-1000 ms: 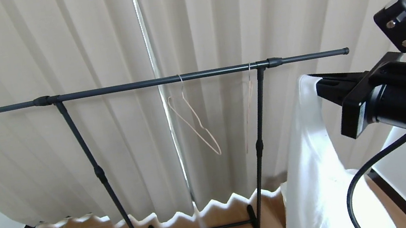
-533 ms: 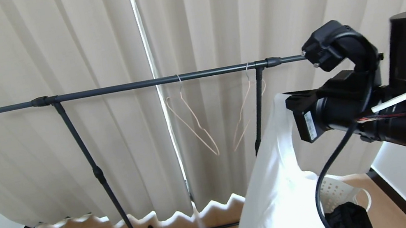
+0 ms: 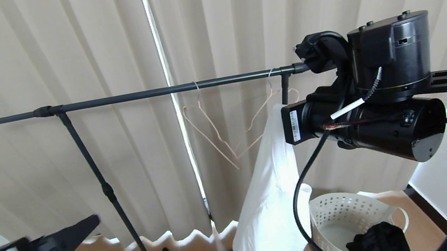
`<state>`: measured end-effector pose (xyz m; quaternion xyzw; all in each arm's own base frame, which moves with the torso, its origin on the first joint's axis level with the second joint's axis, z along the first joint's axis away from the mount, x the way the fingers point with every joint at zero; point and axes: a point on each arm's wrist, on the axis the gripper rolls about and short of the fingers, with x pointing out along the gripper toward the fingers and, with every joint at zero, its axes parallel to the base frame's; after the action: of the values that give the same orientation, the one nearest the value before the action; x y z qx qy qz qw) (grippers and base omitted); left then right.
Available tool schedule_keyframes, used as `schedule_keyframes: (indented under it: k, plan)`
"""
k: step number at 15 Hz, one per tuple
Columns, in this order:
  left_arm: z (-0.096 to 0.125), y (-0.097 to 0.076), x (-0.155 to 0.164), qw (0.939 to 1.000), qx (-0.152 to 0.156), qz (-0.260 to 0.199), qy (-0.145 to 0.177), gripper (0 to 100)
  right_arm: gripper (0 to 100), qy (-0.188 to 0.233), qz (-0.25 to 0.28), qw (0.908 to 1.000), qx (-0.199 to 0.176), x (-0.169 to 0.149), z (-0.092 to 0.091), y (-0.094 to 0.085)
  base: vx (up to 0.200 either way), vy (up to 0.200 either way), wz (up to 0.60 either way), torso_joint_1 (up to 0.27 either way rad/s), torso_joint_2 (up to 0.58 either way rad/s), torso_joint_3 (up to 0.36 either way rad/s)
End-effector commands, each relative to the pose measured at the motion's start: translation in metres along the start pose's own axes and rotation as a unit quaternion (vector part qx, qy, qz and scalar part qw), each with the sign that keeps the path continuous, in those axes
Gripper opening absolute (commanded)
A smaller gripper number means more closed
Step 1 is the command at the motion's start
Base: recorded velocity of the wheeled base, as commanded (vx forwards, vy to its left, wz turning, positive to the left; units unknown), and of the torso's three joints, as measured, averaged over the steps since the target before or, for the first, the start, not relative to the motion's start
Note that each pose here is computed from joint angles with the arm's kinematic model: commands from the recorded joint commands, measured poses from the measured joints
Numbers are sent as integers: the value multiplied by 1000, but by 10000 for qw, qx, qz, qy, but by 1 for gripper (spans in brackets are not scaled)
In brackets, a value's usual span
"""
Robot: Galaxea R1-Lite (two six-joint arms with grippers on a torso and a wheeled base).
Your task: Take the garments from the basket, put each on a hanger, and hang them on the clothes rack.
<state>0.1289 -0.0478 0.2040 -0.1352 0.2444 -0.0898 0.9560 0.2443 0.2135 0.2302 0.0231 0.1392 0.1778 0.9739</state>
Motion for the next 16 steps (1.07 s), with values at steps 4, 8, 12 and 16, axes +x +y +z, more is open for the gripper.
schedule_keyframes:
  k: [4, 8, 12, 16]
  plan:
    - [11, -94, 106, 9920, 468, -629, 992, 100, 0, 21, 191, 9998, -64, 23, -18, 23, 0, 0, 0, 0, 0, 0]
    - [6, -113, 111, 9874, 536, -1121, 977, 100, 0, -31, 45, 10000, -54, 26, -19, 24, 0, 0, 0, 0, 0, 0]
    - [-13, -137, 118, 9817, 522, -1513, 1037, 100, 0, -14, 210, 9997, -132, 19, -23, 41, 0, 0, 0, 0, 0, 0]
    - [-23, -150, 122, 9794, 544, -1683, 978, 100, 0, -21, 313, 9993, -183, 11, -25, 51, 0, 0, 0, 0, 0, 0]
